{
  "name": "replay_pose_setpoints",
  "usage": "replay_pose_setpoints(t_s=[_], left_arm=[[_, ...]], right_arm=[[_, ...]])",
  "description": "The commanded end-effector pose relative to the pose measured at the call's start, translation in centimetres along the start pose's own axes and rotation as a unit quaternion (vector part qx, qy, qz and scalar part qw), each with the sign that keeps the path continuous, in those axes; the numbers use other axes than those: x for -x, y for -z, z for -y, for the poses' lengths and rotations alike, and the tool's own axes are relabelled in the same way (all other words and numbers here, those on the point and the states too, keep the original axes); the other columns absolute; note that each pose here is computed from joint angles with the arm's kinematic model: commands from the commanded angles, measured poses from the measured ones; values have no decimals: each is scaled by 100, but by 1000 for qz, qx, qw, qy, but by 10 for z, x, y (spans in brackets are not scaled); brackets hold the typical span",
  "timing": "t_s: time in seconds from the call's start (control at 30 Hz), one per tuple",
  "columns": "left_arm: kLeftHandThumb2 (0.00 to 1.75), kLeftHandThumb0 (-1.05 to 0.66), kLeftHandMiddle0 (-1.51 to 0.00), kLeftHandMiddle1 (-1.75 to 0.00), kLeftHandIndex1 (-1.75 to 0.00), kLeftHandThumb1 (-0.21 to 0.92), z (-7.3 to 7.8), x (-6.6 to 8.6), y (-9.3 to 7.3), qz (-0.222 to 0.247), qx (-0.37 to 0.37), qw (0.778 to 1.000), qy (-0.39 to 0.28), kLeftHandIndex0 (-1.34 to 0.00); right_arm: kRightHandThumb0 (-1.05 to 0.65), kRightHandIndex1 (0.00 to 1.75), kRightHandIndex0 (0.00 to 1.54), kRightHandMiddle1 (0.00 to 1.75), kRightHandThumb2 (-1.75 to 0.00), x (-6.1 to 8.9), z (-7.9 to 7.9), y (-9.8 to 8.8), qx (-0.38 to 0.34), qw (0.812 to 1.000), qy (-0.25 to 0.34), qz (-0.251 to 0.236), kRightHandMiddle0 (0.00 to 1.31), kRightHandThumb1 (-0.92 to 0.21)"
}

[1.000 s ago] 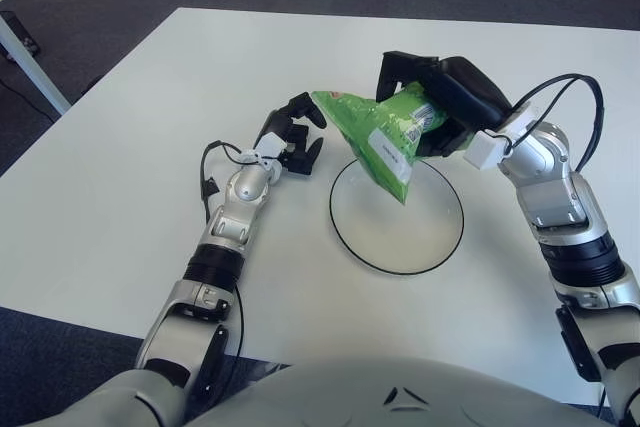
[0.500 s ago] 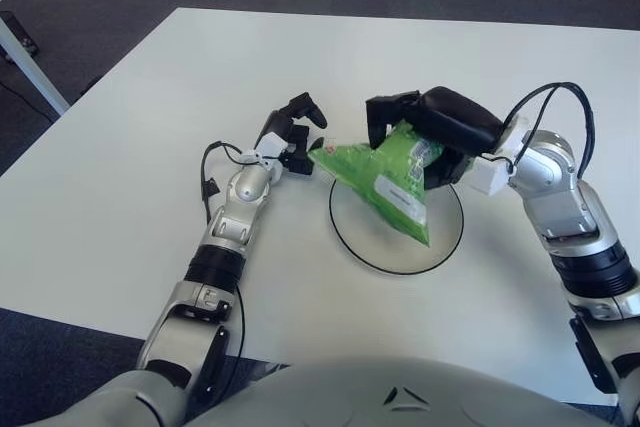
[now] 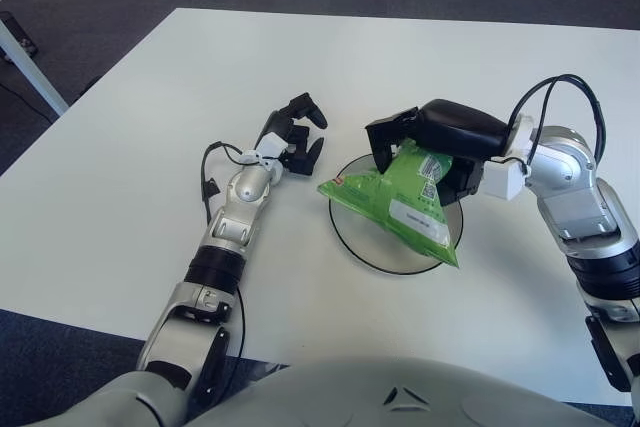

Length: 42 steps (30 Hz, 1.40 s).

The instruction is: Put the snack into the plate.

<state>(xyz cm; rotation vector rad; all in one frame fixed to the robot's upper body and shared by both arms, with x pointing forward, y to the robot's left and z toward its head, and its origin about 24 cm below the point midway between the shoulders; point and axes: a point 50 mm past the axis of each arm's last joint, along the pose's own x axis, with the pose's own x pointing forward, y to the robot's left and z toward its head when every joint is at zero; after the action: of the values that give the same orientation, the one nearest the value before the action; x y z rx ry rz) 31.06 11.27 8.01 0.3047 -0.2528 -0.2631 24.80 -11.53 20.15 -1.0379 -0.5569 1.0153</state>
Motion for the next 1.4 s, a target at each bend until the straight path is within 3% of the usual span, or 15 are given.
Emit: replay_pose_setpoints(t_s=[0.0, 0.07, 0.17, 0.33, 0.43, 0.73, 1.13, 1.37], left_arm=[[137, -50, -129, -175, -175, 27, 8, 14, 25, -52, 17, 998, 10, -65], [137, -50, -129, -175, -175, 27, 8, 14, 25, -47, 16, 999, 10, -65], [137, -50, -130, -175, -175, 27, 7, 13, 25, -44, 15, 999, 15, -65], [136, -49, -130, -175, -175, 28, 6, 10, 28, -43, 28, 999, 19, -64], [136, -49, -131, -175, -175, 28, 5, 10, 30, -42, 33, 998, 18, -64], [134, -49, -129, -175, -175, 30, 4, 10, 34, -46, 49, 997, 24, -63], [129, -47, -125, -175, -175, 34, 4, 9, 35, -49, 50, 997, 19, -60], [131, -48, -127, -175, -175, 32, 6, 10, 35, -45, 38, 998, 16, -61]], right_arm=[[-29, 155, 20, 154, -114, 2, 1, 2, -44, 998, -40, 22, 26, -26], [-35, 146, 10, 142, -112, 1, 2, 2, -44, 997, -59, 35, 13, -23], [-46, 92, 3, 110, -105, 1, 6, 1, -19, 995, -84, 59, 4, -24], [-61, 23, 0, 61, -91, 9, 16, 4, 40, 992, -90, 77, 0, -34], [-67, 7, 0, 42, -84, 9, 17, 5, 77, 989, -95, 89, 0, -42], [-85, 0, 0, 5, -59, 12, 22, 8, 147, 979, -86, 110, 0, -62], [-92, 0, 0, 0, -49, 24, 32, 17, 128, 986, -70, 86, 0, -66], [-94, 0, 0, 0, -45, 39, 42, 19, 124, 990, -59, 43, 0, -69]])
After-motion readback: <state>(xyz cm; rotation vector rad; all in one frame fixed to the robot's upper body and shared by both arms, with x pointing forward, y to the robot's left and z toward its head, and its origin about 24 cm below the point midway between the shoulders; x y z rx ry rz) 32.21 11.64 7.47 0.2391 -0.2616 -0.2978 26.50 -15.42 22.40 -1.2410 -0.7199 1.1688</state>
